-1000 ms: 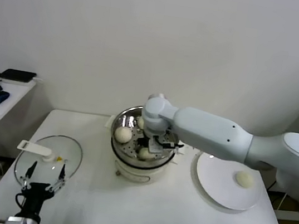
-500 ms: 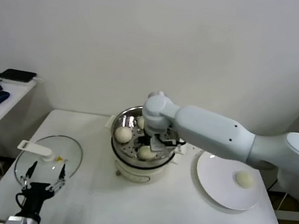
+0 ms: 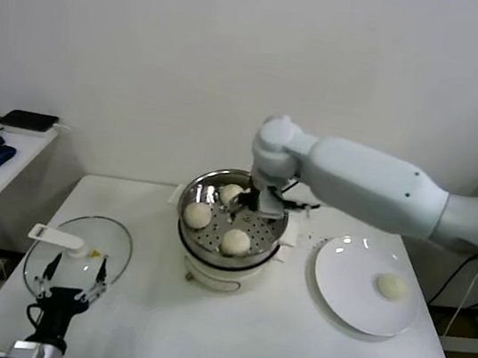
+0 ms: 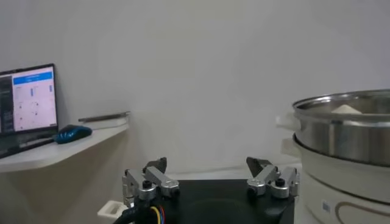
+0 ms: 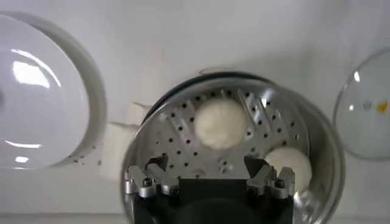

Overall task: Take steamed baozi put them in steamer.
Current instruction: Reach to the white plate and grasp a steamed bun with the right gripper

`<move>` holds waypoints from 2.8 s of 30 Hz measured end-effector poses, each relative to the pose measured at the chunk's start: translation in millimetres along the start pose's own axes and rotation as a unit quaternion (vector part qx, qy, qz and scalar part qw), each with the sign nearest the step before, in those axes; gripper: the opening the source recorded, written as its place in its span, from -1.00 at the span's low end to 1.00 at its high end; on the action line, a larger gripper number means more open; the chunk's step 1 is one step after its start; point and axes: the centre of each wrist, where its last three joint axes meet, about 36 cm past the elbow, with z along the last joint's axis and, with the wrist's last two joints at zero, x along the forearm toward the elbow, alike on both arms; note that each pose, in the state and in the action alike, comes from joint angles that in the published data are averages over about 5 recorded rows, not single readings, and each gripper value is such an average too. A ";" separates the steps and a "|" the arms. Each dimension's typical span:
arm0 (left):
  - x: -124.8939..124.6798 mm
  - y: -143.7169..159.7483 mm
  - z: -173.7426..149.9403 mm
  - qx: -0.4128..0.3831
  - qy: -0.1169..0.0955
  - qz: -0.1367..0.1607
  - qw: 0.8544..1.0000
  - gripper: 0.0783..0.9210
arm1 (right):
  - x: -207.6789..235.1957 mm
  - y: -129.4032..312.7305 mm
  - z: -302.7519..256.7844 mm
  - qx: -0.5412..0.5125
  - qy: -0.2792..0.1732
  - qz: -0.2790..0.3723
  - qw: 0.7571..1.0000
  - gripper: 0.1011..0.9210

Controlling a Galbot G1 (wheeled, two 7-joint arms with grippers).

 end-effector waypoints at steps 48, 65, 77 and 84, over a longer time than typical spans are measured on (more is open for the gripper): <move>-1.7 -4.9 4.2 0.000 0.008 0.010 1.000 0.77 | -125.8 421.2 0.8 -0.709 -0.029 -0.036 0.704 0.76; 0.5 -2.5 10.7 0.000 0.016 0.004 1.000 0.77 | -162.6 441.7 3.3 -0.696 -0.003 -0.064 0.715 0.76; -0.9 -1.5 13.5 -0.001 0.020 0.001 1.000 0.77 | -183.7 432.1 11.2 -0.694 -0.007 -0.069 0.717 0.76; -0.8 -1.3 15.7 -0.001 0.022 0.001 1.000 0.77 | -192.0 428.2 11.9 -0.693 -0.011 -0.073 0.717 0.76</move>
